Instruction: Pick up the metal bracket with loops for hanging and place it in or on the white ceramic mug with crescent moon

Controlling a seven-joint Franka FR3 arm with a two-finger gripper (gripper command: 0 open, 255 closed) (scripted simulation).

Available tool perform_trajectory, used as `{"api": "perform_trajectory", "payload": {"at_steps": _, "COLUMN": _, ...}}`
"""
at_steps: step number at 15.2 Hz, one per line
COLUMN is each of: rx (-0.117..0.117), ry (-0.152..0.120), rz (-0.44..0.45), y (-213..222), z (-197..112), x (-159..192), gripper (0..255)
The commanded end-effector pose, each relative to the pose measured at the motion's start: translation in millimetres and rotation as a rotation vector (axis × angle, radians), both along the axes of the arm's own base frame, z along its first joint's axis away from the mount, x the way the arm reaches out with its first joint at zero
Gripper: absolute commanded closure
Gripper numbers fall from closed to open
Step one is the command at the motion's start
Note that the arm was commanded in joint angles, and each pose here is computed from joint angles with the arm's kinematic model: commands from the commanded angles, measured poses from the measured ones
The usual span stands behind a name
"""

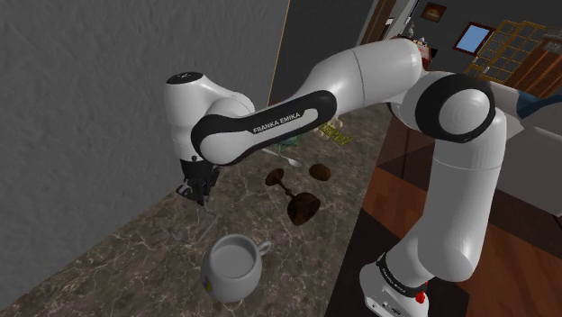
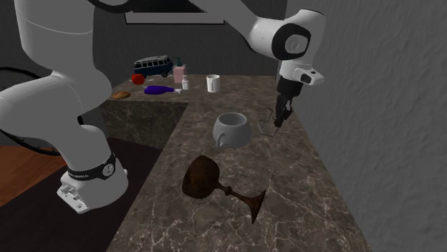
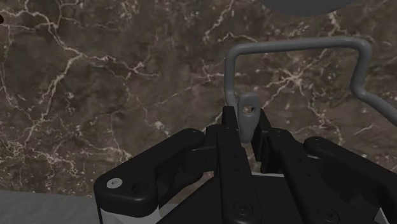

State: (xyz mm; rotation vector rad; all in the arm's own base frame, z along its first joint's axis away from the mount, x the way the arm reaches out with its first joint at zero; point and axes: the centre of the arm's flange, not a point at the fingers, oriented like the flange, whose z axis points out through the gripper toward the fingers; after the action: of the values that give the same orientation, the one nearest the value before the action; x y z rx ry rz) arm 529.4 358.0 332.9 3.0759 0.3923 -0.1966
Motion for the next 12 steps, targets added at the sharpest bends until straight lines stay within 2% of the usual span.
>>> {"api": "perform_trajectory", "payload": {"at_steps": 1, "rx": 0.000, "ry": 0.000, "rz": 0.000, "y": 0, "z": 11, "x": 0, "gripper": 255}}
{"api": "perform_trajectory", "payload": {"at_steps": 12, "rx": 0.000, "ry": 0.000, "rz": 0.000, "y": 0, "z": 69, "x": 0, "gripper": 255}}
